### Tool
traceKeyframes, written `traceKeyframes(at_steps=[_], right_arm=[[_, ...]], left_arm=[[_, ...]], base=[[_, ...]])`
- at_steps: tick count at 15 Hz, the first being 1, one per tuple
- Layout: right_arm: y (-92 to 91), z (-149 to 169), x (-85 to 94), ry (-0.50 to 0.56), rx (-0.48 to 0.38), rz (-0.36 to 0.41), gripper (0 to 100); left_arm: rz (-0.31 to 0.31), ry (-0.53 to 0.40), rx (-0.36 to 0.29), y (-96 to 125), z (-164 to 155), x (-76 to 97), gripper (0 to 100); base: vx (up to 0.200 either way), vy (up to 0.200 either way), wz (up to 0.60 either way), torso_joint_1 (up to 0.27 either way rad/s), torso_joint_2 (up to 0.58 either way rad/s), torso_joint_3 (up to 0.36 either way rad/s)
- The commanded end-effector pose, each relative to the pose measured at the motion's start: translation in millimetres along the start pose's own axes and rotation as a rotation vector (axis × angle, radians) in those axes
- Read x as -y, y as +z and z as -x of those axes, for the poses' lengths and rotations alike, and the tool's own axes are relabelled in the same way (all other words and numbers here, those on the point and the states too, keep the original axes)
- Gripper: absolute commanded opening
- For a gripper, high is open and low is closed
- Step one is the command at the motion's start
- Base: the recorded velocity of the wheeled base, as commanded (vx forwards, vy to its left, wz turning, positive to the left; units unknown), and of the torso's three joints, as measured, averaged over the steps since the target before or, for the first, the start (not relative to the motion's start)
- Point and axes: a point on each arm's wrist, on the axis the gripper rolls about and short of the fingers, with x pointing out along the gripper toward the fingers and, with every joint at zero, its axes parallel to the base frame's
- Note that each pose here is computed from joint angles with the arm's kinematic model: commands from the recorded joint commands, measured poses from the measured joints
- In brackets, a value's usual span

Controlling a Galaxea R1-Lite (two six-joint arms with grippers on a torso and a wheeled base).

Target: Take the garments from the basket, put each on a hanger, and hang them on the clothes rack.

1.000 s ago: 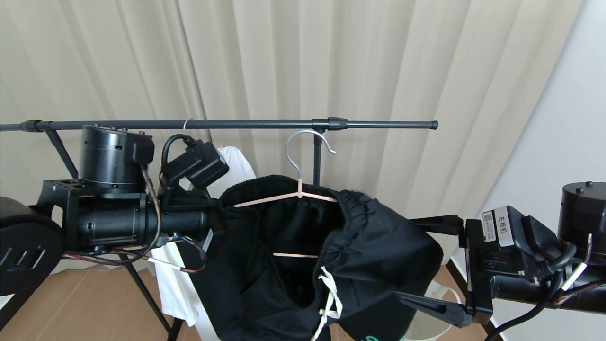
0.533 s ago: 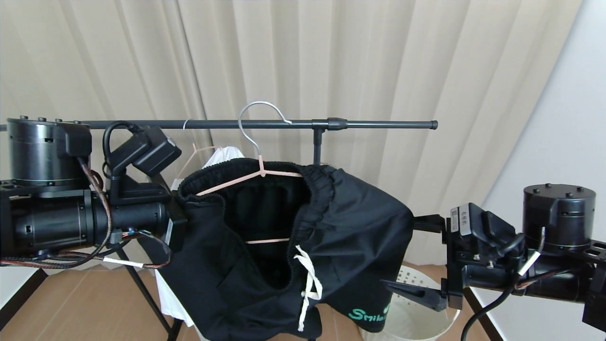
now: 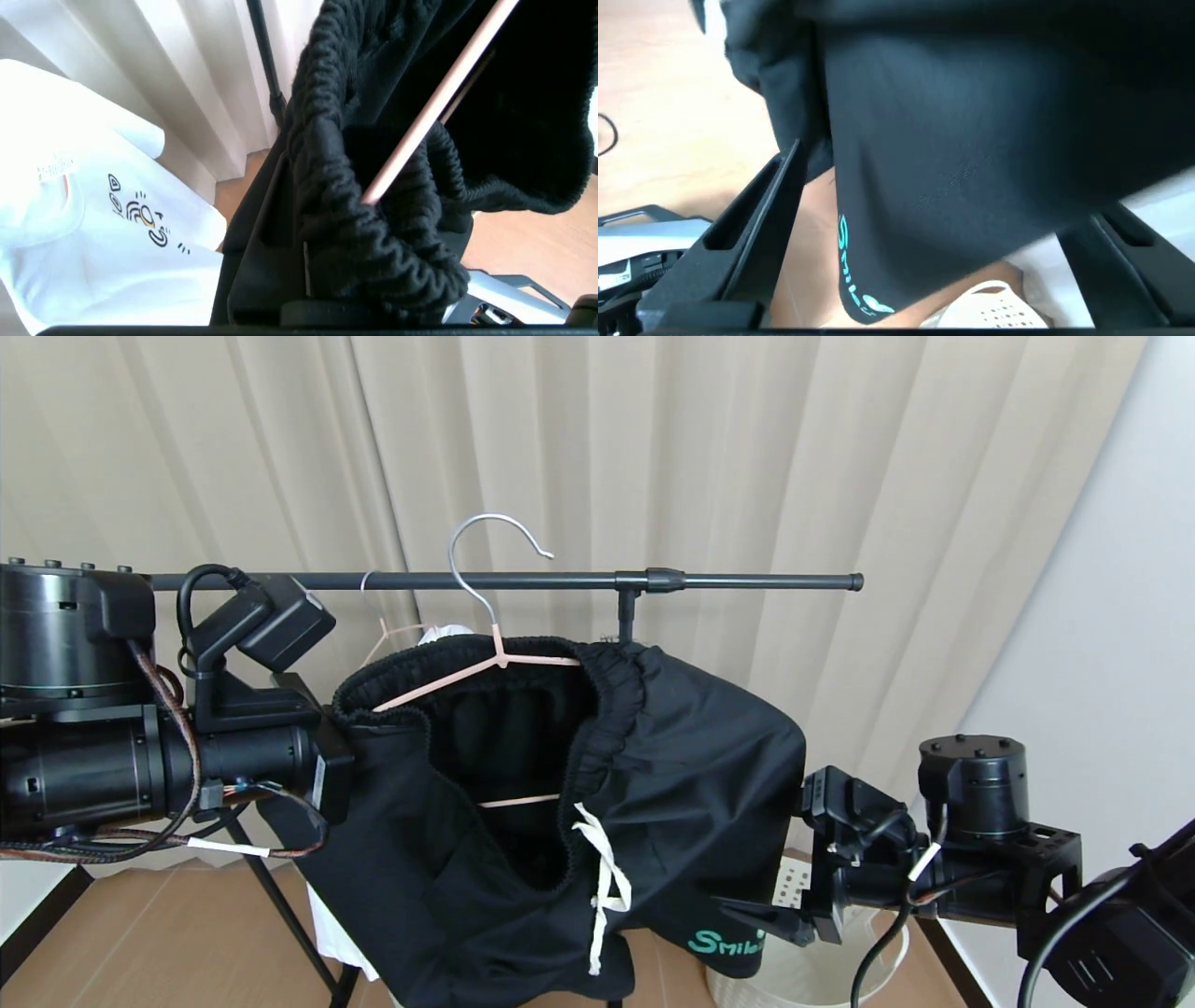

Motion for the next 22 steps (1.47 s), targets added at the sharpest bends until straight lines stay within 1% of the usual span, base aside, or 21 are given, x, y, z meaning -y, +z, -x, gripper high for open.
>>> traceKeyframes(at_steps=[1, 3, 4, 5, 9, 12, 13, 15, 20, 22], right_arm=[[-22.2, -17, 1.7, 0.006, -0.05, -0.035, 100], [-29.6, -23, 3.3, -0.014, -0.065, -0.036, 100], [-30.2, -23, 3.4, -0.019, -0.062, -0.032, 100], [-29.3, -23, 4.1, -0.024, -0.056, -0.029, 0], [-32.3, -19, 11.8, -0.059, -0.06, -0.054, 0], [-34.9, -13, 21.5, -0.096, -0.059, -0.065, 0], [-35.1, -12, 21.8, -0.097, -0.059, -0.066, 0], [-36.7, -10, 30.0, -0.124, -0.057, -0.07, 0], [-36.8, -6, 39.8, -0.159, -0.05, -0.071, 0], [-40.3, -5, 44.3, -0.174, -0.056, -0.078, 0]], left_arm=[[0.003, 0.004, 0.009, 2, 2, 0.3, 0], [0.024, 0.008, 0.024, 4, 3, 0.3, 0], [0.027, 0.01, 0.026, 4, 4, 0.5, 0], [0.03, 0.011, 0.027, 4, 4, 0.5, 0], [0.036, 0.02, 0.029, 3, 7, 0.0, 0], [0.046, 0.049, 0.037, 3, 15, -2.9, 0], [0.046, 0.051, 0.038, 3, 16, -3.1, 0], [0.052, 0.079, 0.042, 0, 25, -4.6, 0], [0.053, 0.11, 0.053, 0, 35, -6.3, 0], [0.053, 0.12, 0.056, 0, 38, -7.0, 0]], base=[[0.0, 0.0, 0.0, 0.0, 0.0, 0.0], [0.0, 0.0, 0.0, 0.0, 0.0, 0.0], [0.0, 0.0, 0.0, 0.0, 0.0, 0.0], [0.0, 0.0, 0.0, 0.0, 0.0, 0.0], [0.0, 0.0, 0.0, 0.0, 0.0, 0.0], [0.0, 0.0, 0.0, 0.0, 0.0, 0.0], [0.0, 0.0, 0.0, 0.0, 0.0, 0.0], [0.0, 0.0, 0.0, 0.0, 0.0, 0.0], [0.0, 0.0, 0.0, 0.0, 0.0, 0.0], [0.0, 0.0, 0.0, 0.0, 0.0, 0.0]])
